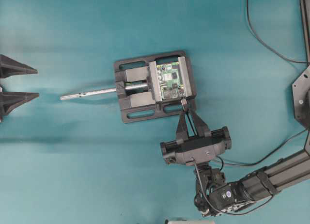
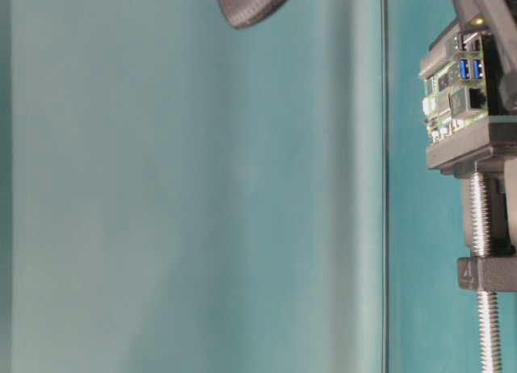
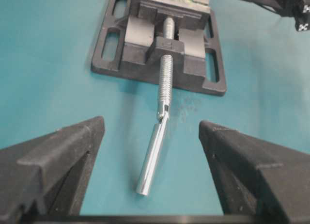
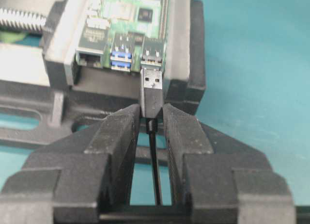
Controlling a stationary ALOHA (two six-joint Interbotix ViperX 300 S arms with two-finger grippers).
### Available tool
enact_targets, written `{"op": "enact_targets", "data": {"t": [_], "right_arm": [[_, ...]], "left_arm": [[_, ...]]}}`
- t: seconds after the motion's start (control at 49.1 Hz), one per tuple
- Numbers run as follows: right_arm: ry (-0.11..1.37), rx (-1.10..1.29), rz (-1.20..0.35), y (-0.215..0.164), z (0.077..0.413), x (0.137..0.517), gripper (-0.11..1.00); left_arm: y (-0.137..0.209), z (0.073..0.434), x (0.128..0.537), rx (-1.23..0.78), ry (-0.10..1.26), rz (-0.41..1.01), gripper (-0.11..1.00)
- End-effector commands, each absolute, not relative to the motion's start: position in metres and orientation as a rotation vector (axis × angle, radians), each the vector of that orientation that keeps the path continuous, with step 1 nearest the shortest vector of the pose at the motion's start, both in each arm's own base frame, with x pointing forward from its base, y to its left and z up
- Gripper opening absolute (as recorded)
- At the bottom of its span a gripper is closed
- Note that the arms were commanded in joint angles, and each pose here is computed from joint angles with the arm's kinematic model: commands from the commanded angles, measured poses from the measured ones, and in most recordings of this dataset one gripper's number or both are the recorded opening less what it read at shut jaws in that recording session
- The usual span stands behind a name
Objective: Insert the USB into the fixed PCB.
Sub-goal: 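Align the USB plug with the right-side USB port on the board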
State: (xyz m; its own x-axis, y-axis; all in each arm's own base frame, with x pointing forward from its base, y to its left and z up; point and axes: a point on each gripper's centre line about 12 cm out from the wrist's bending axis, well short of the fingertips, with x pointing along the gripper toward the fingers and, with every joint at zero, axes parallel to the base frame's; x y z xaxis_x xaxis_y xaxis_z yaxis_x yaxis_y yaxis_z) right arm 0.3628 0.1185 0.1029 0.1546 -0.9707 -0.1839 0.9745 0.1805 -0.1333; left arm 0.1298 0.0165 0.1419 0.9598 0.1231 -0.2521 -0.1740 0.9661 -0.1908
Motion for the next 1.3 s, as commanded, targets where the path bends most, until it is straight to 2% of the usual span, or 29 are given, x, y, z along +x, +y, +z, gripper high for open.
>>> {"op": "enact_targets", "data": {"t": [0.0, 0.835, 1.284], "right_arm": [[0.220, 0.068, -1.388, 0.118, 0.123, 0.366, 0.21], [0.243, 0.070, -1.393, 0.109, 0.118, 0.369, 0.21], [0.281, 0.042, -1.399, 0.104, 0.126, 0.372, 0.21]], "left_arm": [[0.017, 0.150, 0.134, -0.213, 0.224, 0.150, 0.96], [0.017, 0.150, 0.134, -0.213, 0.226, 0.151, 0.96], [0.017, 0.150, 0.134, -0.213, 0.226, 0.150, 0.96]]}}
